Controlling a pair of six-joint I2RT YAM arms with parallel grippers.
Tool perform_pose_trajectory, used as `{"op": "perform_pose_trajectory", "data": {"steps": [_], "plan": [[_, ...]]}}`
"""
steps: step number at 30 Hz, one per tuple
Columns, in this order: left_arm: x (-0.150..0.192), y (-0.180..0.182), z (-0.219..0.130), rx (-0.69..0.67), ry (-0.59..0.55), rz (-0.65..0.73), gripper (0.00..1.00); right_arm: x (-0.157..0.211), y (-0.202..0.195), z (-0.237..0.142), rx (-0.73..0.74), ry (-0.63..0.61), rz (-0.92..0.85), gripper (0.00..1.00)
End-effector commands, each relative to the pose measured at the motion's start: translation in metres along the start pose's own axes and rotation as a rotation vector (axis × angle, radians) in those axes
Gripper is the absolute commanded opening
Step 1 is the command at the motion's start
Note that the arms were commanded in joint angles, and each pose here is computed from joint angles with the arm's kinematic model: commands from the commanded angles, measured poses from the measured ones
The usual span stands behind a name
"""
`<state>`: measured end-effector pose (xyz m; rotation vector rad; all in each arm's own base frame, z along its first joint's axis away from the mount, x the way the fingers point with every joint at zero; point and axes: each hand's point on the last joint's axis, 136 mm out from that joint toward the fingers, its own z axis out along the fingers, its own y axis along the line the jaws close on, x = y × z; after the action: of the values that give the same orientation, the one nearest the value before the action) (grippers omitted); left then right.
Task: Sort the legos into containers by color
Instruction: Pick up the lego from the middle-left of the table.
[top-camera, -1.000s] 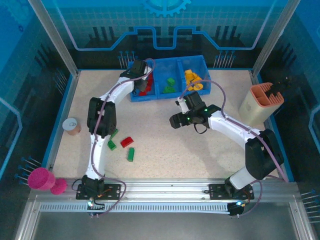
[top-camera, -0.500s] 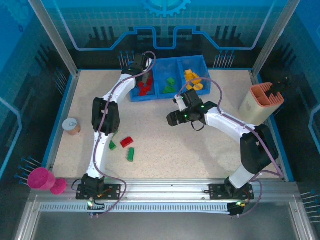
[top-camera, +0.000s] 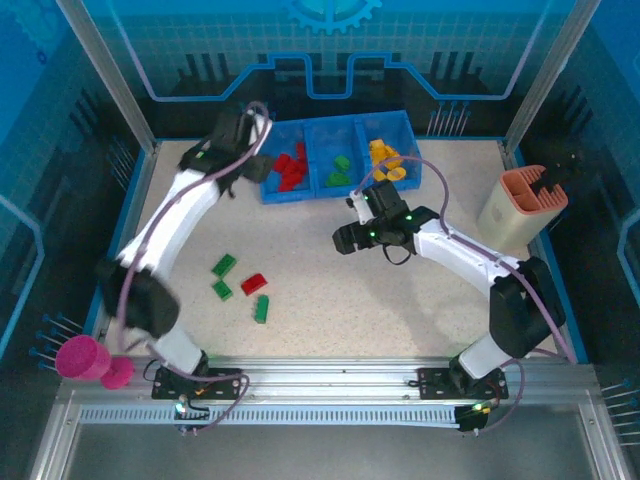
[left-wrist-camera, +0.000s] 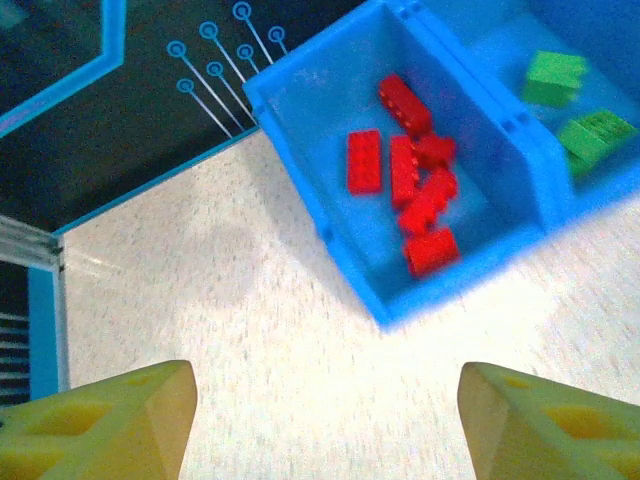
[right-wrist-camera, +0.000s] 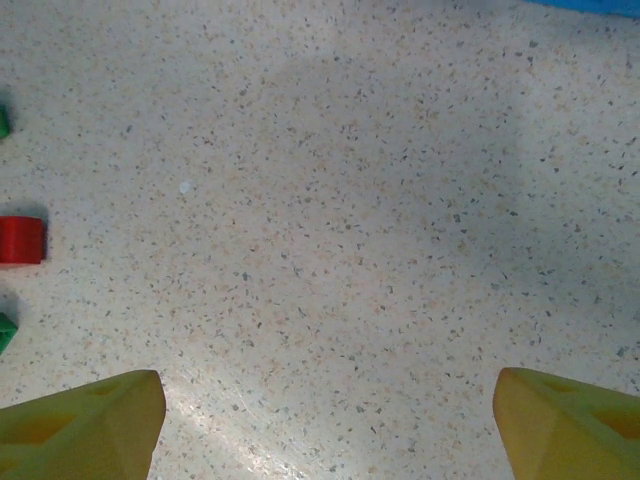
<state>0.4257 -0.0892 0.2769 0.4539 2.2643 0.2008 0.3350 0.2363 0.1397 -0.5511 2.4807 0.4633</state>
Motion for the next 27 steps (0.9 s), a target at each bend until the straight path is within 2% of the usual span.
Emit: {"op": "perform_pose_trajectory", "data": {"steps": [1, 4, 8, 14, 18, 27], "plan": [[0.116, -0.055, -0.013, 0.153, 0.292, 0.148, 0.71, 0.001, 0.006, -0.014, -0.003, -0.012, -0.033, 0.87], [0.176, -0.07, -0.035, 0.18, 0.391, 0.201, 0.7, 0.0, 0.004, -0.025, 0.013, -0.022, -0.048, 0.87], [0.213, -0.082, -0.044, 0.238, 0.369, 0.212, 0.71, -0.001, 0.006, -0.027, 0.003, -0.024, -0.046, 0.87], [0.219, -0.086, -0.041, 0.234, 0.294, 0.242, 0.71, 0.002, 0.006, -0.027, 0.01, 0.001, -0.027, 0.87], [0.229, -0.095, -0.031, 0.248, 0.34, 0.283, 0.72, 0.003, 0.006, -0.027, 0.01, 0.006, -0.022, 0.87], [0.237, -0.104, 0.001, 0.24, 0.362, 0.333, 0.72, 0.003, 0.003, -0.021, 0.016, 0.007, -0.036, 0.88]]}}
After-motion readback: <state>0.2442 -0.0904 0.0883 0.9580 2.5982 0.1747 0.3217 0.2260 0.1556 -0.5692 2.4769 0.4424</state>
